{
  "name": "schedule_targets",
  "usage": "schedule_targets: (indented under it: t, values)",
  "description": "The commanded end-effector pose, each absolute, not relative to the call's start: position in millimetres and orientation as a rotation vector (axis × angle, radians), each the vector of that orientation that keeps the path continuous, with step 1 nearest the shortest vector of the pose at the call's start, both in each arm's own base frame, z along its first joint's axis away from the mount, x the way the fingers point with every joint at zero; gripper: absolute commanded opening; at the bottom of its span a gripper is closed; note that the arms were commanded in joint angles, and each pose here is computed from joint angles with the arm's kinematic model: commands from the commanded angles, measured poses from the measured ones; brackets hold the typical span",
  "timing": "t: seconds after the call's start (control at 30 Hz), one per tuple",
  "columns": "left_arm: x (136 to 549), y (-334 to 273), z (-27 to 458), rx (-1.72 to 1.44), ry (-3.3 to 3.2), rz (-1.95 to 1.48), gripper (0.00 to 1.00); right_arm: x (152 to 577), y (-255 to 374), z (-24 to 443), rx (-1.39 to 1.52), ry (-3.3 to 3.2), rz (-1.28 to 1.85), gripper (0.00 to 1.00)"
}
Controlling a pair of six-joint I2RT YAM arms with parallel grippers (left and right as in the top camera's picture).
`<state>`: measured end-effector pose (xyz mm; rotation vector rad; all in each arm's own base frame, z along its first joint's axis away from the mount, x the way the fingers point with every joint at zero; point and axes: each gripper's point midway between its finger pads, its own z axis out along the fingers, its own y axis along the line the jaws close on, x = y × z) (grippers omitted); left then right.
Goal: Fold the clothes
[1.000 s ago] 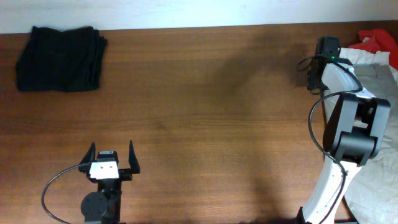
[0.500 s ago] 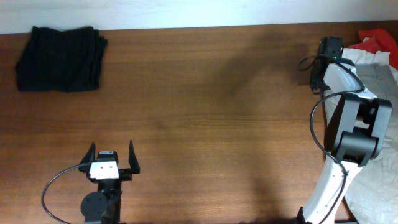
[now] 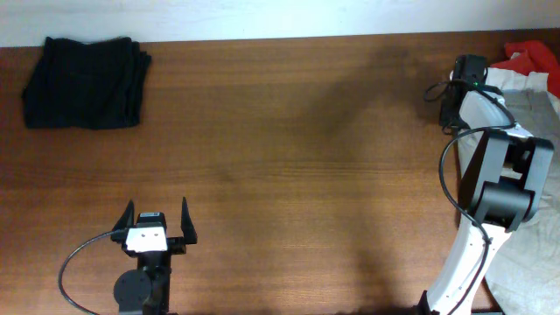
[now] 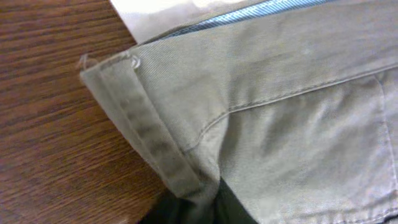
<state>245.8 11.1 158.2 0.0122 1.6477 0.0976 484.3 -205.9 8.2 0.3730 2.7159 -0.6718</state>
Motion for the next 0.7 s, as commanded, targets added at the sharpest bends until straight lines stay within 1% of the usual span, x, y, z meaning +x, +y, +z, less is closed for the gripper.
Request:
schedule_targets:
  t: [0.0,0.17,0.33,0.37,0.5,0.6,0.67]
  values:
    - [245.8,9.0,156.8,0.033,1.649,0.102,0.99,488.5,-211.3,8.8,0.403,2.71,-0.655,0.14]
    - [245.8,9.0,156.8,0.033,1.649,0.102,0.99,499.0,-210.6,44.0,0.471,2.646,-0.609,0.15]
    - [245.8,9.0,156.8,0.033,1.649,0.102,1.0,499.3,-208.2,48.5,0.467,2.652,-0.588,0.15]
    - [245.8,9.0,156.8,0.033,1.649,0.102,0.99,498.9,-208.1,48.9,0.469,2.653,-0.588,0.04]
    - [245.8,9.0,156.8,0.033,1.649,0.102,0.99,498.9,-207.6,62.0,0.536,2.614,-0.568,0.04]
    - [245.8,9.0,156.8,0.033,1.649,0.102,0.99,498.9,-208.4,93.1,0.549,2.558,-0.563,0.04]
    - [245.8,9.0,156.8,0.033,1.649,0.102,1.0,498.4,-208.4,129.8,0.552,2.488,-0.56,0.04]
